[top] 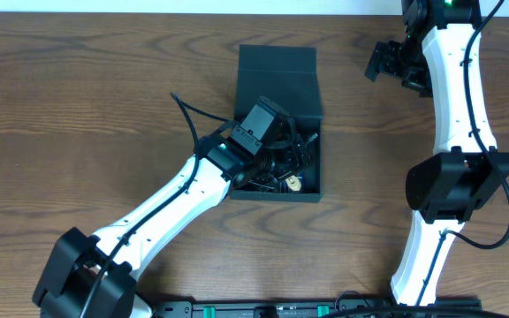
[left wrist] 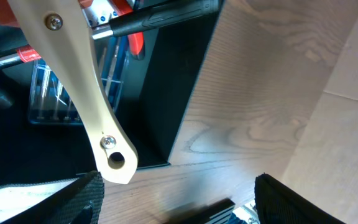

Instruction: Pack container

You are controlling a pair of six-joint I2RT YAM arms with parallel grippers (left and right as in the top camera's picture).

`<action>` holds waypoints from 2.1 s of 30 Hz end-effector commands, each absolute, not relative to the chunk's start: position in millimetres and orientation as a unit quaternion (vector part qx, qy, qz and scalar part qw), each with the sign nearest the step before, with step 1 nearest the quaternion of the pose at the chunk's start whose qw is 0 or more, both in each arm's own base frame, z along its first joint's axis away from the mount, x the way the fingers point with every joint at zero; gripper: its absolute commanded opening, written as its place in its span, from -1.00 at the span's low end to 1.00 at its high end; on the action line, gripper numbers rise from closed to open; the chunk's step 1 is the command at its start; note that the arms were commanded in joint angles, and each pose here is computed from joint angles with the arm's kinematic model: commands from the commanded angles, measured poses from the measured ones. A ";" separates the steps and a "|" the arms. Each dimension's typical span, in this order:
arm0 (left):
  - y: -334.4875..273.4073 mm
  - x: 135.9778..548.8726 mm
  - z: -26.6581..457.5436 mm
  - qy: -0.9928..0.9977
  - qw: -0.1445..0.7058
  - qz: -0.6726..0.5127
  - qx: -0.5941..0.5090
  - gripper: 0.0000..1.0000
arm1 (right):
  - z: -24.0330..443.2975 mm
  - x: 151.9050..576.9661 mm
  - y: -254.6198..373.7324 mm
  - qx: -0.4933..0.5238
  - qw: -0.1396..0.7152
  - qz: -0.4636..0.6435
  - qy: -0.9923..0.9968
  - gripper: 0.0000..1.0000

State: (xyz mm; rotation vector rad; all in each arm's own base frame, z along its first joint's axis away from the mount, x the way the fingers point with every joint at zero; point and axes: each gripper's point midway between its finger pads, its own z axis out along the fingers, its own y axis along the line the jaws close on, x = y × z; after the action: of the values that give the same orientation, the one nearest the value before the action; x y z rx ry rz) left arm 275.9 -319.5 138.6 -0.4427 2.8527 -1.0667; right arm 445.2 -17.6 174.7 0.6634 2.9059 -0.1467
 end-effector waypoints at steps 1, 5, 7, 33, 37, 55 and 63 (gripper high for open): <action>-322.1 276.9 129.0 0.933 0.030 -0.333 -0.136 0.52 | 181.7 447.4 -17.9 0.217 0.090 -0.052 0.971 0.99; -324.3 274.6 116.6 0.937 0.019 -0.322 -0.136 0.53 | 181.7 447.4 -17.9 0.217 0.090 -0.052 0.971 0.99; -324.9 273.9 108.9 0.939 0.012 -0.315 -0.137 0.52 | 181.7 447.4 -17.9 0.217 0.090 -0.052 0.971 0.98; -304.5 292.5 114.6 0.948 0.067 -0.289 -0.115 0.53 | 181.6 447.3 -17.9 0.217 0.090 -0.052 0.971 0.99; -303.8 302.3 151.4 0.936 0.104 -0.320 -0.106 0.53 | 181.7 447.4 -17.9 0.217 0.090 -0.052 0.971 0.98; -198.5 332.2 330.8 0.842 0.432 -0.310 0.088 0.98 | 181.7 447.4 -17.9 0.217 0.090 -0.052 0.971 0.99; -63.7 345.3 282.9 0.904 0.407 -0.104 -0.079 0.97 | 195.4 498.4 -18.3 0.208 0.195 -0.033 0.958 0.99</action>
State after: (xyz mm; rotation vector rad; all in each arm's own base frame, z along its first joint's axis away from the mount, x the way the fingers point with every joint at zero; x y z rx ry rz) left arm 336.2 -106.9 285.6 -0.1227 2.2914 -0.4925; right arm 488.1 -17.2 184.7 0.6192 2.7390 -0.0842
